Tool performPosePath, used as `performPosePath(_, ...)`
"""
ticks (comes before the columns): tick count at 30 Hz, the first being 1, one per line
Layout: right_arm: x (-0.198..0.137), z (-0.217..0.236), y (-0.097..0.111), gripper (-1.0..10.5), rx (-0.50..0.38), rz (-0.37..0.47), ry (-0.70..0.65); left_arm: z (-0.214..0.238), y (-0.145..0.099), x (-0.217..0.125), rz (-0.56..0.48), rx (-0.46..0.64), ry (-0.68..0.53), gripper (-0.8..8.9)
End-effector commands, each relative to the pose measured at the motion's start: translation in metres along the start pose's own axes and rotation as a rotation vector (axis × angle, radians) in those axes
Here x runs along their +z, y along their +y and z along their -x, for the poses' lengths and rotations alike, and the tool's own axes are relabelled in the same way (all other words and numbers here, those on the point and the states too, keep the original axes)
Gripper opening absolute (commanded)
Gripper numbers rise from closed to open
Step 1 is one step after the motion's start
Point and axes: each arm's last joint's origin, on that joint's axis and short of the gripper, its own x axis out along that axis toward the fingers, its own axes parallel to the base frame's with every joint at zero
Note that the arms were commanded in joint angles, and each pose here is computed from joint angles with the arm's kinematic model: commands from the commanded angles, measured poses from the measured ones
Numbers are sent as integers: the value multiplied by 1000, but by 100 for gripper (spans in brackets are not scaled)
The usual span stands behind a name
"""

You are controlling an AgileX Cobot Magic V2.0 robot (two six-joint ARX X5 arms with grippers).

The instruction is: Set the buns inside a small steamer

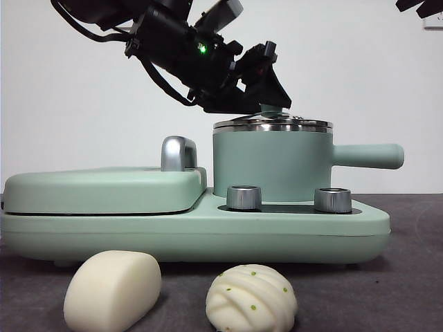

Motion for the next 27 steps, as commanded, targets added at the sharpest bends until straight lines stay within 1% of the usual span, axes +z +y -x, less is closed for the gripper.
performPosePath(1, 4, 1, 0, 230, 2, -12, -13, -6, -2, 4, -9, -5, -19, 280)
performPosePath(5, 4, 1, 0, 230, 2, -12, -13, -6, -2, 4, -8, -5, -17, 270)
performPosePath(6, 4, 1, 0, 230, 2, -12, -13, -6, -2, 4, -7, -5, -15, 241)
performPosePath(9, 4, 1, 0, 230, 2, -12, -13, -6, -2, 2, -1, -6, 4, 99)
performPosePath(12, 4, 1, 0, 230, 3, -13, -10, -6, -3, -1, 6, -9, 29, 10)
performPosePath(15, 3, 1, 0, 230, 4, -16, -2, -6, -3, -1, 7, -10, 31, 8)
performPosePath(20, 2, 1, 1, 230, 7, -21, 12, -4, -3, 6, -5, -6, -6, 8)
performPosePath(24, 1, 1, 1, 230, 8, -24, 18, -1, -3, 20, -8, -5, -17, 8)
performPosePath(27, 0, 1, 1, 230, 11, -28, 27, 3, -2, 34, -4, -4, -3, 8)
